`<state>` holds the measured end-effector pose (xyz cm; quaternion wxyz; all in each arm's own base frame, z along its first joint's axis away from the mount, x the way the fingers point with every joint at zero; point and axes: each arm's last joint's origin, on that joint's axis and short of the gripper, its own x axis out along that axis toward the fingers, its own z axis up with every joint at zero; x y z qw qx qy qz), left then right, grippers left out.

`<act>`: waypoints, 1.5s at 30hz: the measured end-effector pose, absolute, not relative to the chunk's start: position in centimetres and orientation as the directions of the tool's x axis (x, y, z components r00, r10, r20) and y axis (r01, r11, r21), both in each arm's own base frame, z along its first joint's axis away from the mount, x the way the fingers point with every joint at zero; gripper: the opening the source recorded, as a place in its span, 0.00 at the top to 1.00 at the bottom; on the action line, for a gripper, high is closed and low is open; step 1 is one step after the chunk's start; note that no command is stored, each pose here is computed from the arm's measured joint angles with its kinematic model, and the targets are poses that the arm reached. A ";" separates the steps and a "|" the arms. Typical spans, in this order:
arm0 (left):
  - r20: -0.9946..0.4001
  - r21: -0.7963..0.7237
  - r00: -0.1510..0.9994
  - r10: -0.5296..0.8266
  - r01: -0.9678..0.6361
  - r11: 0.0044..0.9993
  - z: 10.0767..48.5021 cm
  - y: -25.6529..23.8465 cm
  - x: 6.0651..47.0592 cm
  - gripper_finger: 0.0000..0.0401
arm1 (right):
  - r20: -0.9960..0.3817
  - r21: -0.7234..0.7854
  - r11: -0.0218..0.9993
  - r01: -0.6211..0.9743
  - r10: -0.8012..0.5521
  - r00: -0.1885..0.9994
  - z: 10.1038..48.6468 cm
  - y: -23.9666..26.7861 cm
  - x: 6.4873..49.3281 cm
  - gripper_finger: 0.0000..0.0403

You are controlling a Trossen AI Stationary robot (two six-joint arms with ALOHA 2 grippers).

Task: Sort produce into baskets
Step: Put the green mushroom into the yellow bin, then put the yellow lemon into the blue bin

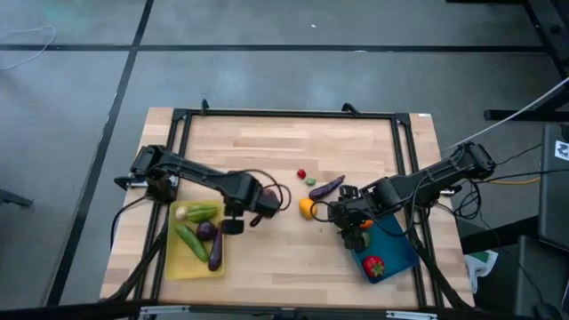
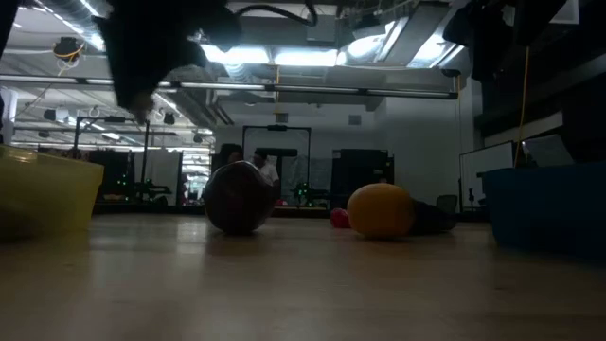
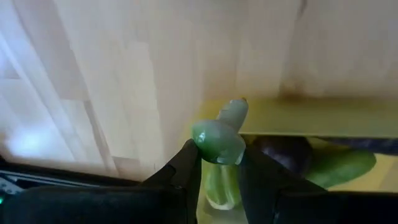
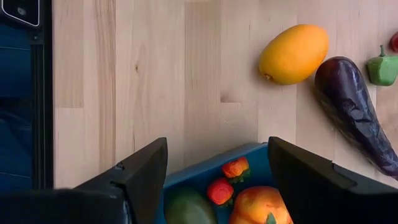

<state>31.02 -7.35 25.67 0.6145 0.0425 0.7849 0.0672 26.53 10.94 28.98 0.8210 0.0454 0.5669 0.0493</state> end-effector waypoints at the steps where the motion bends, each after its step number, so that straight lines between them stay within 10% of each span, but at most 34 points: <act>1: -0.957 0.158 -0.247 0.151 -0.007 0.987 25.4 -7.8 30.8 0.78 | -0.927 0.130 0.991 -0.029 0.132 0.352 29.0 10.9 26.5 0.32; 21: -0.823 0.238 -0.487 0.293 0.173 0.956 18.8 -13.0 24.1 0.77 | -0.926 0.132 0.991 -0.030 0.134 0.354 29.0 10.9 26.5 0.32; 32: -0.823 0.261 -0.496 0.277 0.104 0.960 18.8 -11.9 24.6 0.48 | -0.908 0.134 0.991 -0.022 0.132 0.398 29.1 11.0 26.9 0.32; 45: -0.901 0.194 -0.400 0.170 -0.021 0.981 21.5 -9.5 24.7 0.42 | -0.801 0.134 0.879 0.457 -0.175 0.573 29.5 10.4 28.0 0.32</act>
